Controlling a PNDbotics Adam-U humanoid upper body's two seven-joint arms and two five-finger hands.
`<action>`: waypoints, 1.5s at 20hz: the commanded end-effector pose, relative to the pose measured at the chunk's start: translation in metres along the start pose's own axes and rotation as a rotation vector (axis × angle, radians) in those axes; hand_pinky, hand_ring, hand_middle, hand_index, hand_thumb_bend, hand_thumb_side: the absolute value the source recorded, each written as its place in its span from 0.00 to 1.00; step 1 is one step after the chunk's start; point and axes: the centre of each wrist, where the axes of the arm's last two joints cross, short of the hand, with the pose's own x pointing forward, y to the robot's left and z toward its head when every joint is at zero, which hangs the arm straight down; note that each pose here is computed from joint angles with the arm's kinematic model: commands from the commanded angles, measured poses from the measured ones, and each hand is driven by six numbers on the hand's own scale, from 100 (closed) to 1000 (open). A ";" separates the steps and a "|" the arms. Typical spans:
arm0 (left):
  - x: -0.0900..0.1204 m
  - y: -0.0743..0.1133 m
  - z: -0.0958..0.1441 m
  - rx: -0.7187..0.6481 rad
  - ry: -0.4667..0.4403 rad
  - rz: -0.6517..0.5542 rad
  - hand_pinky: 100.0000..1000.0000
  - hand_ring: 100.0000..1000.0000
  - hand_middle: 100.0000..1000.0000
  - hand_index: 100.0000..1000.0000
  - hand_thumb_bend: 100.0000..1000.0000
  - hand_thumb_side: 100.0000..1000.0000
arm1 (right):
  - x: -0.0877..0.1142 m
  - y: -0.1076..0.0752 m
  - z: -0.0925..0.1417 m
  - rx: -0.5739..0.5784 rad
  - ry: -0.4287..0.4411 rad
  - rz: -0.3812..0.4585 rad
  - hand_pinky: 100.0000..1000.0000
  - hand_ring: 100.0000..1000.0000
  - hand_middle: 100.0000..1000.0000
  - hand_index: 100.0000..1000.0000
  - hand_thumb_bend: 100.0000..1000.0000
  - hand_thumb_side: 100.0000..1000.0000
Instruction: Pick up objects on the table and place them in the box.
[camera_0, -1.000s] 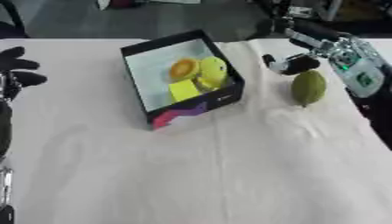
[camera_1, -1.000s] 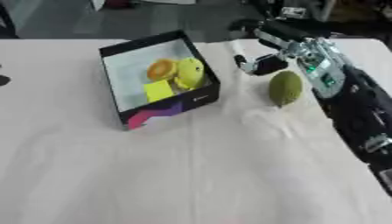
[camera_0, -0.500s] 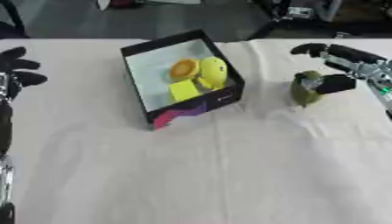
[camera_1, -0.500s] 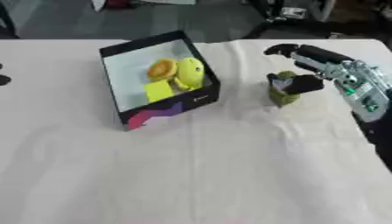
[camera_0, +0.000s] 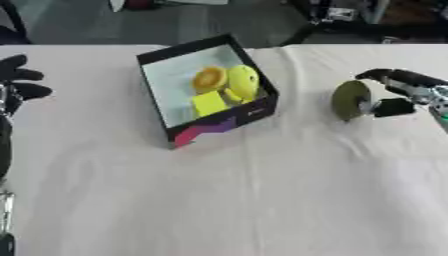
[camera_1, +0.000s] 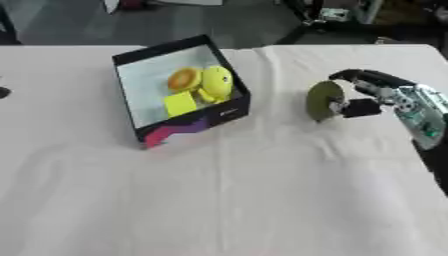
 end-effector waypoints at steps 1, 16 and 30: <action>0.007 0.007 -0.003 0.007 -0.028 -0.027 0.68 0.54 0.58 0.81 0.00 0.86 | -0.003 -0.012 0.002 -0.019 0.001 0.059 0.90 0.88 0.71 0.75 0.00 0.22; 0.006 0.005 -0.002 0.004 -0.025 -0.023 0.68 0.54 0.58 0.81 0.00 0.86 | 0.071 -0.080 -0.008 -0.527 -0.315 -0.091 0.78 0.67 0.17 0.15 0.00 0.16; 0.014 -0.017 -0.010 -0.070 -0.075 0.060 0.68 0.55 0.58 0.81 0.00 0.86 | 0.159 -0.098 -0.074 -0.366 -0.536 -0.156 0.82 0.80 0.62 0.63 0.00 0.11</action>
